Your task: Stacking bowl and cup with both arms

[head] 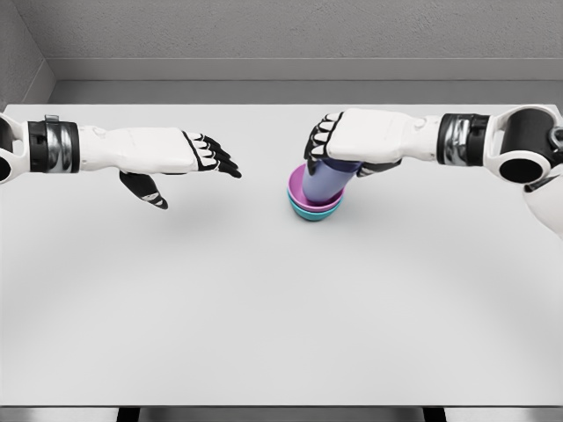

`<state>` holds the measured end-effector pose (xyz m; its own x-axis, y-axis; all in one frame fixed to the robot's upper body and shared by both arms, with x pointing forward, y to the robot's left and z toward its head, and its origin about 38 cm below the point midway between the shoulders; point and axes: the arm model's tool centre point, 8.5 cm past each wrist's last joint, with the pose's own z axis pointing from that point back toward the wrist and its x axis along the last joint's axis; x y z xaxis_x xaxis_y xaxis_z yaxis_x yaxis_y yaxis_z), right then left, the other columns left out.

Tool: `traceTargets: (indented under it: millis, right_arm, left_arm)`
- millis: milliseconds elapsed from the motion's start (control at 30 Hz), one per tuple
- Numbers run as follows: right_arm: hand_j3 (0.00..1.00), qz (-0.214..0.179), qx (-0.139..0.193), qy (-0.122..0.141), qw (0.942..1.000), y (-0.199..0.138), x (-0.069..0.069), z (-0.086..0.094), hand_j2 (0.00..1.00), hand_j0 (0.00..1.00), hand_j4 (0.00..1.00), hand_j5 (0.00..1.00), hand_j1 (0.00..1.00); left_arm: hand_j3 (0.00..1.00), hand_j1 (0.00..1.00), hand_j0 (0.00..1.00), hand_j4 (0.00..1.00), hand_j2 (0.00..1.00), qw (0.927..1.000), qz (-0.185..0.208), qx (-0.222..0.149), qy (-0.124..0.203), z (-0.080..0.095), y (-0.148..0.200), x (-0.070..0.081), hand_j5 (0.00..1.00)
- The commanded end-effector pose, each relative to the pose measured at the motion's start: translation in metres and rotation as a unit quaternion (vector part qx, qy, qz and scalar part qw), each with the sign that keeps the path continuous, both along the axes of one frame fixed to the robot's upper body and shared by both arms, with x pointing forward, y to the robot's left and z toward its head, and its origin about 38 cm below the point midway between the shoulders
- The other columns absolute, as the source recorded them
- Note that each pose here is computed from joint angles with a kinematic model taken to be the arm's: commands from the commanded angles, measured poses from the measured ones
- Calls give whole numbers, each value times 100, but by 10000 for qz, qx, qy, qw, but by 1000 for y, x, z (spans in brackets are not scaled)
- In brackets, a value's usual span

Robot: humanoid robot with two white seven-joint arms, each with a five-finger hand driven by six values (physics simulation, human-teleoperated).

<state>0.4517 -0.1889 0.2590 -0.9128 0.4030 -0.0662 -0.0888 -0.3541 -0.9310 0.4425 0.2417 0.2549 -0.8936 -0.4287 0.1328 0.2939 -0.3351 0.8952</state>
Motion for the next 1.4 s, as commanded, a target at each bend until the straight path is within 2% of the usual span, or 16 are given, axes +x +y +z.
traceTargets:
  millis: [0, 400, 433, 467, 533, 700, 767, 800, 833, 867, 933, 1033, 1100, 1133, 1200, 1367]
  right_arm:
    - [58, 12, 48, 18, 10000, 3, 0, 0, 58, 58, 58, 58, 58]
    - [58, 17, 37, 68, 10000, 4, 0, -5, 58, 58, 58, 58, 58]
    - [62, 18, 37, 60, 10000, 4, 0, -4, 62, 62, 62, 62, 62]
    - [72, 19, 36, 53, 10000, 4, 0, -3, 72, 72, 72, 72, 72]
    - [100, 19, 37, 53, 10000, 4, 0, -3, 100, 100, 100, 100, 100]
    - [100, 15, 48, 75, 10000, 4, 0, -5, 100, 100, 100, 100, 100]
    - [100, -199, 141, 6, 9997, -11, 6, 4, 100, 100, 100, 100, 100]
    - [100, -555, 389, -64, 9977, -34, 16, 16, 100, 100, 100, 100, 100]
    - [100, -1062, 699, -84, 9919, -67, 29, 25, 100, 100, 100, 100, 100]
    - [100, -1538, 891, 15, 9841, -98, 40, 24, 100, 100, 100, 100, 100]
    - [100, -2193, 934, 445, 9702, -137, 55, -4, 100, 100, 100, 100, 100]
    - [100, -2417, 680, 597, 9661, -148, 57, -22, 100, 100, 100, 100, 100]
    - [100, -2472, 656, 648, 9646, -152, 57, -27, 100, 100, 100, 100, 100]
    - [100, -2473, 654, 655, 9645, -153, 56, -27, 100, 100, 100, 100, 100]
    - [100, -2502, 628, 652, 9640, -156, 56, -27, 100, 100, 100, 100, 100]
    - [100, -2521, 613, 676, 9634, -159, 54, -30, 100, 100, 100, 100, 100]
  left_arm:
    - [100, 100, 100, 100, 100, 10000, 17, -27, 10, 1, 0, 0, 100]
    - [100, 100, 100, 100, 100, 10000, 24, -33, 16, 1, 1, 0, 100]
    - [100, 100, 100, 100, 100, 10000, 24, -33, 16, 1, 1, 0, 100]
    - [100, 100, 100, 100, 100, 10000, 24, -33, 16, 1, 1, 0, 100]
    - [100, 100, 100, 100, 100, 10000, 24, -33, 16, 1, 1, 0, 100]
    - [100, 100, 100, 100, 100, 10000, 38, -35, 5, 2, 2, 1, 100]
    - [100, 100, 100, 100, 100, 10000, 38, -35, 5, 2, 2, 1, 100]
    - [100, 100, 100, 100, 100, 10000, 37, -35, 5, 2, 2, 1, 100]
    - [100, 100, 100, 100, 100, 10000, 38, -28, 2, 2, 2, 1, 100]
    - [100, 100, 100, 100, 100, 10000, 38, -28, 2, 2, 2, 1, 100]
    - [100, 100, 100, 100, 100, 10000, 38, -28, 2, 2, 2, 1, 100]
    - [100, 100, 100, 100, 100, 10000, 45, -20, 17, 0, 2, 1, 100]
    - [100, 100, 100, 100, 100, 9995, 245, -41, 173, -11, 8, 11, 100]
    - [100, 100, 100, 100, 100, 9994, 274, -74, 190, -12, 7, 13, 100]
    - [100, 100, 100, 100, 100, 9978, 536, -41, 378, -27, 23, 17, 100]
    - [100, 100, 100, 100, 100, 9969, 669, 4, 419, -30, 32, 20, 100]
